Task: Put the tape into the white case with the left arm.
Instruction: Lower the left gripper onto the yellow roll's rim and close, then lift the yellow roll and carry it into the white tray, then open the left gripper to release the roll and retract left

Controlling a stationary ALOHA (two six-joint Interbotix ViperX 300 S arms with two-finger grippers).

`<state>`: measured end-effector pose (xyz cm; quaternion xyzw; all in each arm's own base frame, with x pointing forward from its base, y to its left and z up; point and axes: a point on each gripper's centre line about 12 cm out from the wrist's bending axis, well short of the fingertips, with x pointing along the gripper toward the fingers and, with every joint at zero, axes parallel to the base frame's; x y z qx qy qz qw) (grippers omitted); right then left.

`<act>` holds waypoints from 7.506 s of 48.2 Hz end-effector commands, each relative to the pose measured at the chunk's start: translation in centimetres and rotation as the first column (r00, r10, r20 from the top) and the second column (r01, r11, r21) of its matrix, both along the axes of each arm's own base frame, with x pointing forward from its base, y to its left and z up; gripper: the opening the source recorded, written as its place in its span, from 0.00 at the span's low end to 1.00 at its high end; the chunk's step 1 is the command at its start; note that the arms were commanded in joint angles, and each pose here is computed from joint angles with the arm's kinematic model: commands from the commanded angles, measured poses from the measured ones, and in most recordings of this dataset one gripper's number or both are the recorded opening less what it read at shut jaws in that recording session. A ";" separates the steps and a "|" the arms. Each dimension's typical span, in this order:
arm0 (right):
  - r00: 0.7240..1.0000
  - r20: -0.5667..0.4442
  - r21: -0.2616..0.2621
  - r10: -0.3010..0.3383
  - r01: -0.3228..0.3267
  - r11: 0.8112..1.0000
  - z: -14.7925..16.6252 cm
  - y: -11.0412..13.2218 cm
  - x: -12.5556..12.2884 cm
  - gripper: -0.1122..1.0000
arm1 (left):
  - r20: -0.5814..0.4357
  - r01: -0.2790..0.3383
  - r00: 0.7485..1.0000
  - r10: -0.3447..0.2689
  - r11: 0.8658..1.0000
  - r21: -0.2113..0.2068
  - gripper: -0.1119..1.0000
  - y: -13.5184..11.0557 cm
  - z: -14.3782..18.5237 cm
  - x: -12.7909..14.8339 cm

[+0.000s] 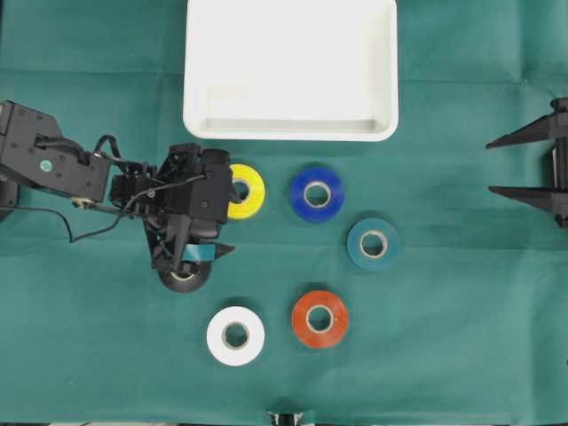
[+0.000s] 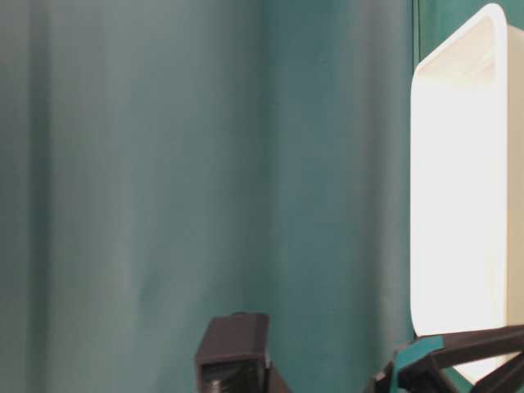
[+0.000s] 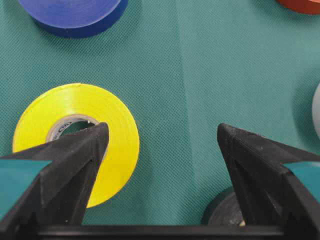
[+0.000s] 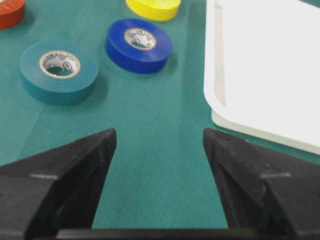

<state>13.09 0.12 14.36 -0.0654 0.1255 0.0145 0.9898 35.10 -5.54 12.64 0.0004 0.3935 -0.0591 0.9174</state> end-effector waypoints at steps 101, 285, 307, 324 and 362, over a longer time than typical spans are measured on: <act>1.000 0.009 -0.003 0.002 -0.002 1.000 0.3 0.0 0.2 0.97 | 0.054 -0.019 0.998 0.020 1.000 -0.004 0.33 0.7 3.3 1.5; 1.000 0.009 -0.003 0.001 -0.001 1.000 0.4 0.0 0.1 0.97 | 0.098 -0.198 0.979 0.180 0.955 0.220 0.89 15.6 5.7 3.4; 1.000 0.009 -0.001 0.002 -0.002 1.000 0.3 0.0 0.2 0.97 | 0.092 -0.045 0.995 0.025 0.975 0.219 0.89 9.0 5.6 0.2; 1.000 0.011 -0.003 0.001 -0.001 1.000 0.4 0.0 0.2 0.97 | 0.154 -0.003 0.988 -0.032 0.975 0.222 0.89 6.8 5.0 -3.6; 1.000 0.011 -0.003 0.002 -0.002 1.000 0.4 0.0 0.2 0.97 | 0.466 -0.007 0.879 -0.099 0.975 0.220 0.90 4.6 8.4 -8.2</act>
